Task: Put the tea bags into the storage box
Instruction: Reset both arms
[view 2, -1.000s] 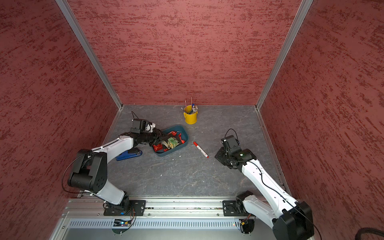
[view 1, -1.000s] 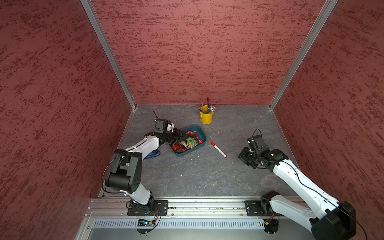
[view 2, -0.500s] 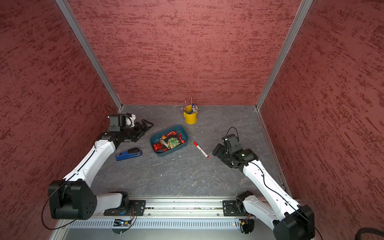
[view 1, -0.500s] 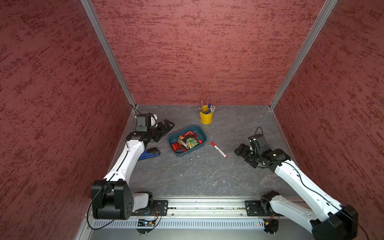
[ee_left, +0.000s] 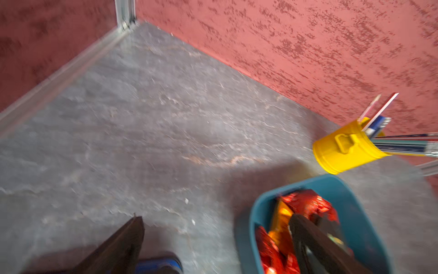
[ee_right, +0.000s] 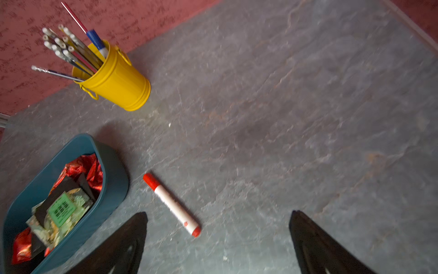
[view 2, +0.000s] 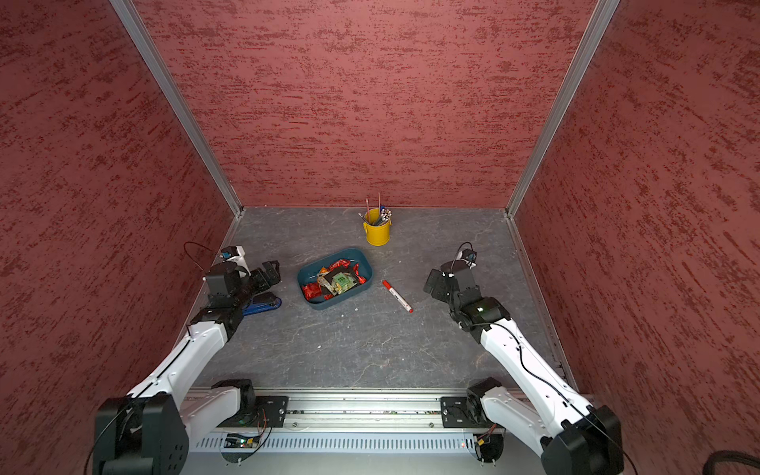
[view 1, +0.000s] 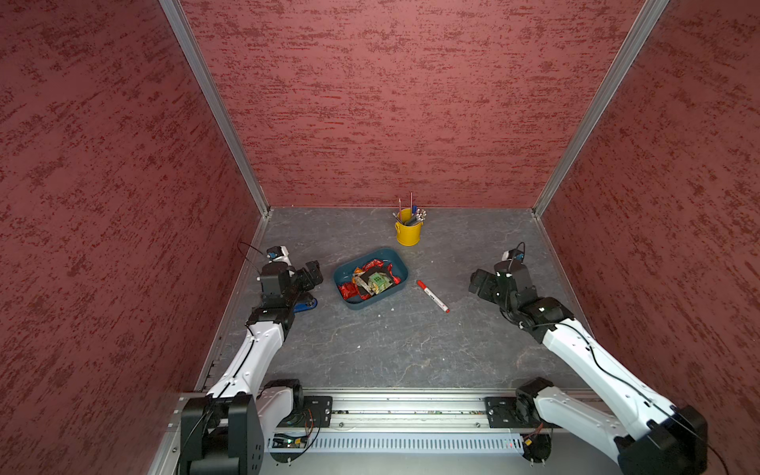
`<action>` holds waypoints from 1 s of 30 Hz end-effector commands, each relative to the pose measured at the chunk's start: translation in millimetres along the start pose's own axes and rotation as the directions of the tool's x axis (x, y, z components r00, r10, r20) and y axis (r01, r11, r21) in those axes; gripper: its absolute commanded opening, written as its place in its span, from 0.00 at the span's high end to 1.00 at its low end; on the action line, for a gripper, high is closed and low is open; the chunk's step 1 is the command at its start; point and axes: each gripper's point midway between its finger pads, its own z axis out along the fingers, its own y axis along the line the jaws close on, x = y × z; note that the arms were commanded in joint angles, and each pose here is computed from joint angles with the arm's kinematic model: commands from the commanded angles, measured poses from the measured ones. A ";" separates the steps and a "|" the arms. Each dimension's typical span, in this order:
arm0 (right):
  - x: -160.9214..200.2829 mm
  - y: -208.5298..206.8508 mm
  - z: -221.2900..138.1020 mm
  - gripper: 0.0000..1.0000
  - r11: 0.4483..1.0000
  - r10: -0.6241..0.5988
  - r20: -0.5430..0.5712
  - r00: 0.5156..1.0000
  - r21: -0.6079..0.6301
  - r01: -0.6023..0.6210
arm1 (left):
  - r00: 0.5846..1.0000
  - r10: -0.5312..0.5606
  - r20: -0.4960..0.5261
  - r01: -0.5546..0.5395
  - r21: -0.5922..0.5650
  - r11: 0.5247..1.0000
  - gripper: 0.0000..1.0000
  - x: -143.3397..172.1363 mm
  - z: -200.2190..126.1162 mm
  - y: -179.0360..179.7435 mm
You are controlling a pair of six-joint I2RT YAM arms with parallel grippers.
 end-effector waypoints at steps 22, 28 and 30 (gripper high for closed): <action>-56.6 -72.9 29.6 0.02 0.941 -0.268 0.507 0.820 0.319 0.110 | 0.895 0.301 0.329 -0.295 -0.068 0.953 0.00 14.9 38.7 4.3; -62.1 -79.2 63.4 0.02 0.923 -0.318 0.540 0.779 0.364 0.124 | 0.884 0.338 0.323 -0.349 -0.024 0.937 0.00 20.0 39.3 -8.3; -52.6 -76.9 79.5 0.02 0.918 -0.350 0.519 0.780 0.356 0.175 | 0.882 0.342 0.325 -0.351 -0.031 0.936 0.00 20.6 38.4 -8.1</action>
